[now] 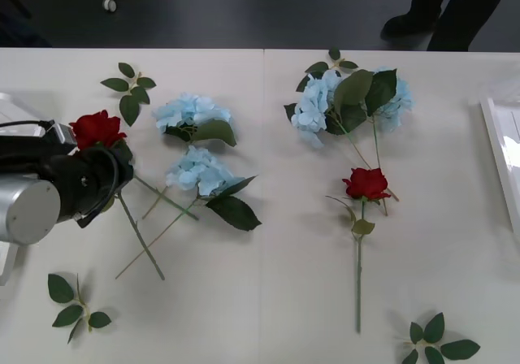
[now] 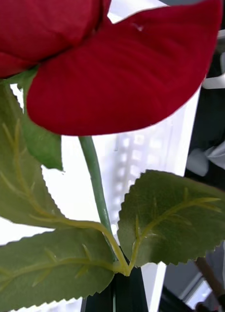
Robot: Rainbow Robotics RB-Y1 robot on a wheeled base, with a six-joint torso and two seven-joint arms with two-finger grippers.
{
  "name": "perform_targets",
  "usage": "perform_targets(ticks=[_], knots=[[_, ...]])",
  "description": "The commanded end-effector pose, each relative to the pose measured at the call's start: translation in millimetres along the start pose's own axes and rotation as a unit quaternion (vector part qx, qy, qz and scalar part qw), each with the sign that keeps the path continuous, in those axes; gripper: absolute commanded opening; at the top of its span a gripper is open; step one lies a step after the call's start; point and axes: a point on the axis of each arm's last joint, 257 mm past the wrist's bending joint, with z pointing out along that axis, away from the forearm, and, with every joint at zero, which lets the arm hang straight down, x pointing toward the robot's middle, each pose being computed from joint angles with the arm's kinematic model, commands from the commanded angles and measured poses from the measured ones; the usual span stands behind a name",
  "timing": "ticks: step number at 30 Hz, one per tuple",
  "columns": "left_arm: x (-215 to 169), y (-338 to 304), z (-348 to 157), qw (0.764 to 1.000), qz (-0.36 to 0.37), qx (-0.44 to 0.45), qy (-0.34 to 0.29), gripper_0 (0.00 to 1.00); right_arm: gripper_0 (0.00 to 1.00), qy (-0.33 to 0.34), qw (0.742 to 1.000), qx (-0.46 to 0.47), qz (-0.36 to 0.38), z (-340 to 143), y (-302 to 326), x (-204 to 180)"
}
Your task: Put the red flowers into the right box and the blue flowers into the left box
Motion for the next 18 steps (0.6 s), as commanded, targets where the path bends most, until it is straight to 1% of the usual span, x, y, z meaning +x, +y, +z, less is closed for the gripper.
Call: perform_targets(ticks=[1, 5, 10, 13, 14, 15, 16, 17, 18], knots=[[-16.1, -15.5, -36.9, 0.996, 0.071, 0.045, -0.022, 0.00, 0.00, -0.008, 1.000, 0.020, 0.015, 18.8, -0.1, -2.2], [-13.0, -37.5, -59.4, 0.989, 0.117, 0.089, -0.026, 0.00, 0.00, -0.013, 0.999, 0.021, 0.031, 37.1, 6.5, 2.8], [-1.5, -74.6, -91.7, 0.971, 0.171, 0.164, -0.021, 0.00, 0.00, -0.013, 0.999, 0.025, 0.044, 55.4, 13.8, 10.5], [3.0, -100.0, -119.1, 0.953, 0.194, 0.234, -0.019, 0.00, 0.00, -0.012, 0.998, 0.022, 0.051, 59.4, 18.1, 12.8], [3.6, -106.6, -127.2, 0.946, 0.200, 0.255, -0.021, 0.00, 0.04, -0.012, 0.998, 0.020, 0.053, 59.4, 19.0, 12.6], [4.2, -116.0, -139.6, 0.934, 0.210, 0.287, -0.026, 0.00, 0.04, -0.013, 0.998, 0.015, 0.059, 59.5, 21.7, 12.1], [4.5, -120.3, -146.4, 0.927, 0.216, 0.305, -0.030, 0.00, 0.30, -0.015, 0.998, 0.012, 0.062, 59.2, 23.1, 10.4], [4.9, -126.7, -155.2, 0.916, 0.222, 0.331, -0.036, 0.00, 0.46, -0.016, 0.998, 0.010, 0.065, 59.0, 23.8, 9.9], [5.9, -130.5, -159.9, 0.909, 0.228, 0.347, -0.040, 0.00, 0.55, -0.016, 0.998, 0.010, 0.066, 59.2, 24.2, 9.8]])
